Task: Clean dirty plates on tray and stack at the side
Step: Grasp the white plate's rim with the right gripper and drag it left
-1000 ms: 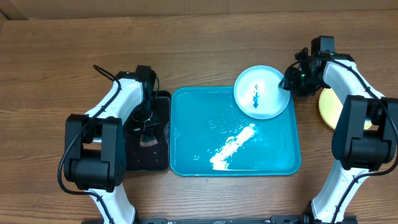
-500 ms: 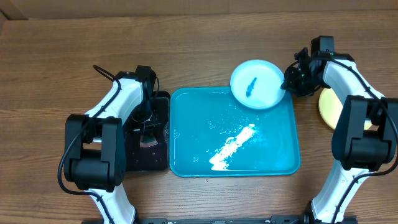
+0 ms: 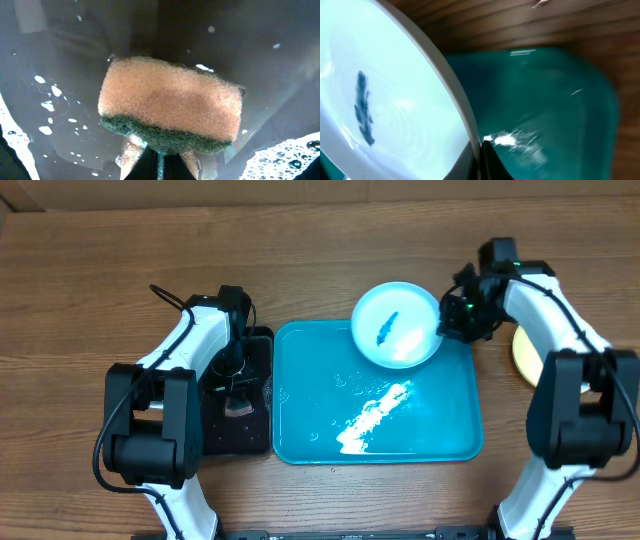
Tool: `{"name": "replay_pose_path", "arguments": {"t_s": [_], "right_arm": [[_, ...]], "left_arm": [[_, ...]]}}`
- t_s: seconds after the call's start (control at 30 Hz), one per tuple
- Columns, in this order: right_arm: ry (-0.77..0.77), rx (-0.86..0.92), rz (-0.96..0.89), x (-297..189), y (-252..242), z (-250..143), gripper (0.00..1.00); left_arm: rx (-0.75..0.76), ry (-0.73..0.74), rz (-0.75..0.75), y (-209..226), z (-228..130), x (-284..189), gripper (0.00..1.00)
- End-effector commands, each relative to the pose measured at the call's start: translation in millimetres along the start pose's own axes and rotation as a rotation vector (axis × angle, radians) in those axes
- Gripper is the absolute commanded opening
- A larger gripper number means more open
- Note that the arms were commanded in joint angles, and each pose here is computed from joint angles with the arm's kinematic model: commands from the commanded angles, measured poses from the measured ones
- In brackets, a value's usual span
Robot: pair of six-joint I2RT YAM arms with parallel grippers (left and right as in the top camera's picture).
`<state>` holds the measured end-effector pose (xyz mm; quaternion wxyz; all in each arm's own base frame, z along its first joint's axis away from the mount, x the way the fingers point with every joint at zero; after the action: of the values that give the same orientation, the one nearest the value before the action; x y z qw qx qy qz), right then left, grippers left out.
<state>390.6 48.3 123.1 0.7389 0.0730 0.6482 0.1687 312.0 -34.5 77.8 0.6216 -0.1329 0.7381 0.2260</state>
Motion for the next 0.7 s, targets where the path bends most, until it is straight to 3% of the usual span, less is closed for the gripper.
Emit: {"name": "replay_pose_path", "arguments": {"t_s": [0.0,0.27,0.47,0.67], "right_arm": [[-0.03,-0.056,0.001,-24,35,-5,0.04],[0.156,0.042,-0.061,19,53,-52,0.04],[0.201,0.036,-0.064,47,49,-77,0.04],[0.202,0.032,-0.063,47,49,-77,0.04]], "left_arm": [[0.037,0.015,-0.029,-4,-6,-1,0.04],[0.036,0.009,-0.034,-5,-5,-1,0.04],[0.042,-0.02,-0.04,-6,-1,-3,0.04],[0.04,-0.151,-0.119,-8,7,-49,0.04]]}}
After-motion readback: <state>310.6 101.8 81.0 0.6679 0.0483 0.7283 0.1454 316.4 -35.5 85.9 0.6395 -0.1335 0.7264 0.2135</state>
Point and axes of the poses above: each gripper's point midway between its finger pads, its own x axis out along the fingers, its own y axis along the line the jaws close on, z = x × y, the point moved 7 cm from there along -x, back along the fingers, and after that the axes turned 14 degrees about -x, right-handed, at the moved point
